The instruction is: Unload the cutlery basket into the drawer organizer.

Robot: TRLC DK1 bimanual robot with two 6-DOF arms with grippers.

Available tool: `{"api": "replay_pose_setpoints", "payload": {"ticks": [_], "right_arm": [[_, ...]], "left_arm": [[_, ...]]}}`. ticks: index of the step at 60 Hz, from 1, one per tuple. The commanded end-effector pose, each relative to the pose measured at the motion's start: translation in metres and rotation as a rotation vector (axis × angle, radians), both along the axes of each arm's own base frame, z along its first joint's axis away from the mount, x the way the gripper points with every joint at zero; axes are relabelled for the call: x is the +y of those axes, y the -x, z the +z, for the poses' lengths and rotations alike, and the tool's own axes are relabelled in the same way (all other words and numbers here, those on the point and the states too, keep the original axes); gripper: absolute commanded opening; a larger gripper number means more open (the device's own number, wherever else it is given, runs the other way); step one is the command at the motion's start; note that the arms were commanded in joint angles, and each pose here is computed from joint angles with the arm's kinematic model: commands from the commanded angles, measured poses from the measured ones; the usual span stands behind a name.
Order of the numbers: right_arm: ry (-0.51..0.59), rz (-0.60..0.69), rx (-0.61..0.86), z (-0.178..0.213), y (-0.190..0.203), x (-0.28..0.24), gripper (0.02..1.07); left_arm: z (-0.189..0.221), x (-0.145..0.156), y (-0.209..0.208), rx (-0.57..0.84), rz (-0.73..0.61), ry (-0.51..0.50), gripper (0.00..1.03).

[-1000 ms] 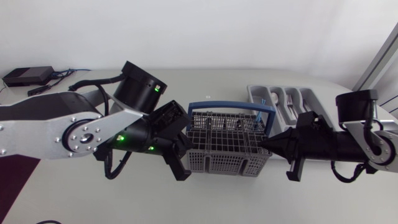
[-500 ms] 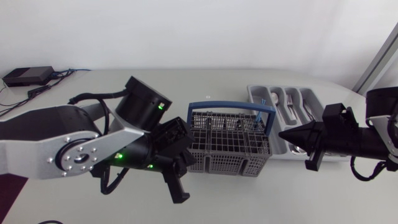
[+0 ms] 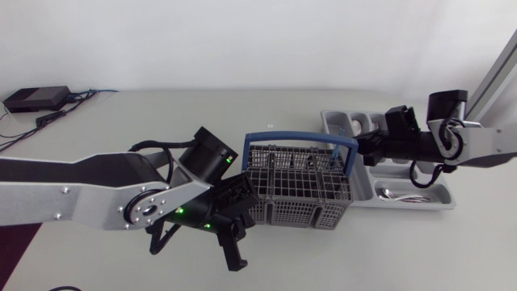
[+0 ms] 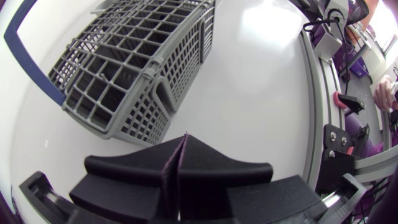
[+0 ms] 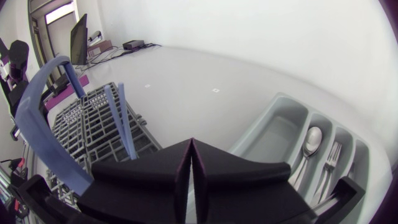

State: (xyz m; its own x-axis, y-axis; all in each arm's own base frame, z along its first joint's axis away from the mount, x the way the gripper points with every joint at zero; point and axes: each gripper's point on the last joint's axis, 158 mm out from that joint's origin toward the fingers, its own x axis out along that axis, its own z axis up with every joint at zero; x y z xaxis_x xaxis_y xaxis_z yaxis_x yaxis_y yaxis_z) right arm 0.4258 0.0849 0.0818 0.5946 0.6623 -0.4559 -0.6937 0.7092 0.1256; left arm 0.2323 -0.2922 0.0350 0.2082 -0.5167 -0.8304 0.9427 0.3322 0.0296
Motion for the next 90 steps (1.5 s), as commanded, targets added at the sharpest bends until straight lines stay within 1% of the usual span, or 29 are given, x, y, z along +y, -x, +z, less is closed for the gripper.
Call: {"api": "replay_pose_setpoints", "payload": {"ticks": [1,6,11,25,31,41,53,60,63,66,69,72,75,78,81,82,84,85,87,89,90], "right_arm": [[-0.024,0.010,0.031,-0.004,-0.007,0.012,0.08],[-0.027,0.041,0.060,-0.007,-0.005,0.024,0.08],[-0.019,0.073,0.084,-0.011,0.005,0.031,0.08],[0.008,0.144,0.102,-0.014,0.052,0.047,0.08],[0.022,0.197,0.106,-0.013,0.077,0.061,0.08],[0.042,0.268,0.107,-0.007,0.104,0.085,0.08],[0.084,0.383,0.129,-0.011,0.138,0.117,0.08],[0.110,0.421,0.132,-0.014,0.146,0.131,0.08],[0.109,0.418,0.120,-0.010,0.143,0.132,0.08],[0.106,0.406,0.100,-0.002,0.142,0.130,0.08],[0.106,0.387,0.081,0.004,0.140,0.123,0.08],[0.109,0.366,0.059,0.011,0.139,0.115,0.08],[0.118,0.359,0.039,0.016,0.142,0.109,0.08],[0.121,0.345,0.013,0.023,0.145,0.103,0.08],[0.129,0.332,-0.012,0.027,0.148,0.098,0.08],[0.131,0.332,-0.015,0.028,0.149,0.097,0.09],[0.137,0.332,-0.022,0.029,0.151,0.095,0.10],[0.139,0.330,-0.027,0.030,0.152,0.094,0.10],[0.139,0.326,-0.033,0.031,0.154,0.092,0.15],[0.140,0.322,-0.038,0.031,0.155,0.090,0.25],[0.142,0.320,-0.038,0.030,0.156,0.089,0.28]], "left_arm": [[-0.004,0.001,-0.011,-0.004,0.008,-0.002,0.15],[-0.004,0.003,-0.023,-0.014,0.034,0.009,0.15],[-0.004,0.007,-0.040,-0.028,0.069,0.021,0.15],[0.009,0.023,-0.094,-0.084,0.184,0.066,0.15],[0.016,0.034,-0.121,-0.110,0.238,0.083,0.15],[0.020,0.048,-0.162,-0.133,0.314,0.099,0.15],[0.016,0.047,-0.209,-0.129,0.370,0.123,0.15],[0.009,0.041,-0.232,-0.115,0.389,0.142,0.15],[0.010,0.040,-0.243,-0.121,0.400,0.151,0.15],[0.012,0.045,-0.251,-0.125,0.417,0.153,0.15],[0.016,0.051,-0.254,-0.127,0.428,0.152,0.15],[0.029,0.063,-0.253,-0.130,0.442,0.166,0.15],[0.037,0.067,-0.249,-0.135,0.441,0.177,0.15],[0.050,0.074,-0.237,-0.139,0.436,0.195,0.15],[0.054,0.076,-0.229,-0.139,0.431,0.193,0.15],[0.057,0.078,-0.221,-0.139,0.421,0.188,0.15],[0.059,0.079,-0.216,-0.140,0.417,0.188,0.15],[0.061,0.078,-0.206,-0.135,0.406,0.188,0.15],[0.067,0.076,-0.195,-0.138,0.390,0.192,0.15],[0.069,0.074,-0.185,-0.136,0.375,0.190,0.15],[0.072,0.074,-0.177,-0.139,0.364,0.189,0.15]]}}
